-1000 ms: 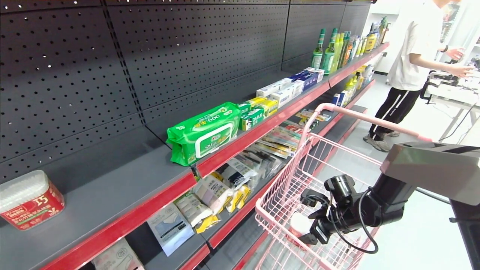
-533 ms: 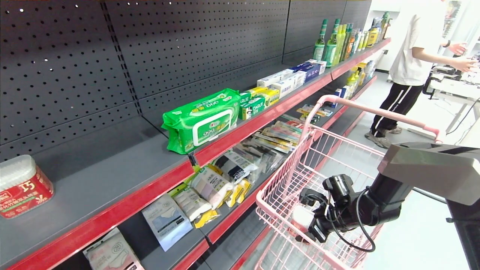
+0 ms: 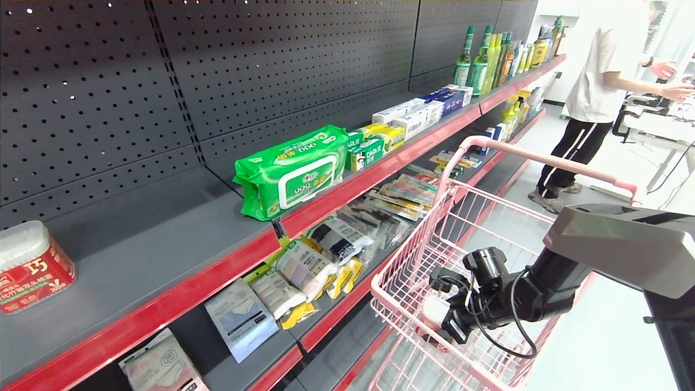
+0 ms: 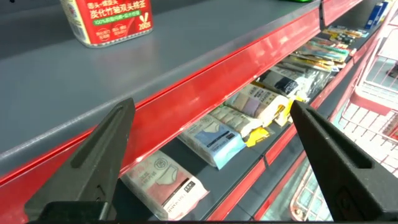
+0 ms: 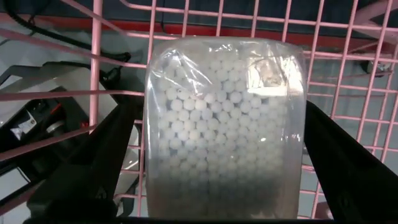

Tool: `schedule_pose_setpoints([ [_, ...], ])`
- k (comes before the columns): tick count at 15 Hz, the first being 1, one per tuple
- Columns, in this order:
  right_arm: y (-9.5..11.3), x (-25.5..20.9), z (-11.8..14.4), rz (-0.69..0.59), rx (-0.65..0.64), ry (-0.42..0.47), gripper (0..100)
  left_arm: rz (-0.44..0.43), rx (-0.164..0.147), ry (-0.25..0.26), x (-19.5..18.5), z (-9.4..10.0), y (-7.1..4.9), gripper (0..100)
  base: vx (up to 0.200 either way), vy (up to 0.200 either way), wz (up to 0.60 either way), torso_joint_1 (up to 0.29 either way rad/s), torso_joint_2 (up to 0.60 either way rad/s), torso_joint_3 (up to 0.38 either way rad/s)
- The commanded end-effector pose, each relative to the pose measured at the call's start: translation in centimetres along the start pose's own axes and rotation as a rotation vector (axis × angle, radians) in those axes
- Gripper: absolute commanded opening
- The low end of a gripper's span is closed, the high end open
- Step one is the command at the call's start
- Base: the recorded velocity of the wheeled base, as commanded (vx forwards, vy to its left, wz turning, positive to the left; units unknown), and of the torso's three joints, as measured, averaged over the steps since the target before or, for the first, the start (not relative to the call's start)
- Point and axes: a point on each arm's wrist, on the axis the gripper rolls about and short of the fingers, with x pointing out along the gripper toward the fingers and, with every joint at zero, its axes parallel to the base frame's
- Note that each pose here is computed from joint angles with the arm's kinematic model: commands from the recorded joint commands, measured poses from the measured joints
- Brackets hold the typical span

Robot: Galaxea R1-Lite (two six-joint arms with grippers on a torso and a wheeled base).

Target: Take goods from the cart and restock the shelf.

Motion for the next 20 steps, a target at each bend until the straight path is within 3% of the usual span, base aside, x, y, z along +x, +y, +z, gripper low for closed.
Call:
schedule_pose_setpoints([
  [1,-0.1,0.1,0.2,-0.002,-0.006,-0.006,100,0.0,-0.002,0.0,0.0,0.0,0.0,100,0.0,0.0,0.0,0.0,0.0,0.0],
  [13,0.4,-0.3,1.3,-0.011,-0.035,-0.015,100,0.0,-0.002,0.0,0.0,0.0,0.0,100,0.0,0.0,0.0,0.0,0.0,0.0],
  [20,-0.7,0.0,2.7,-0.004,-0.01,0.06,100,0.002,-0.002,0.0,0.0,0.0,0.0,100,0.0,0.0,0.0,0.0,0.0,0.0],
])
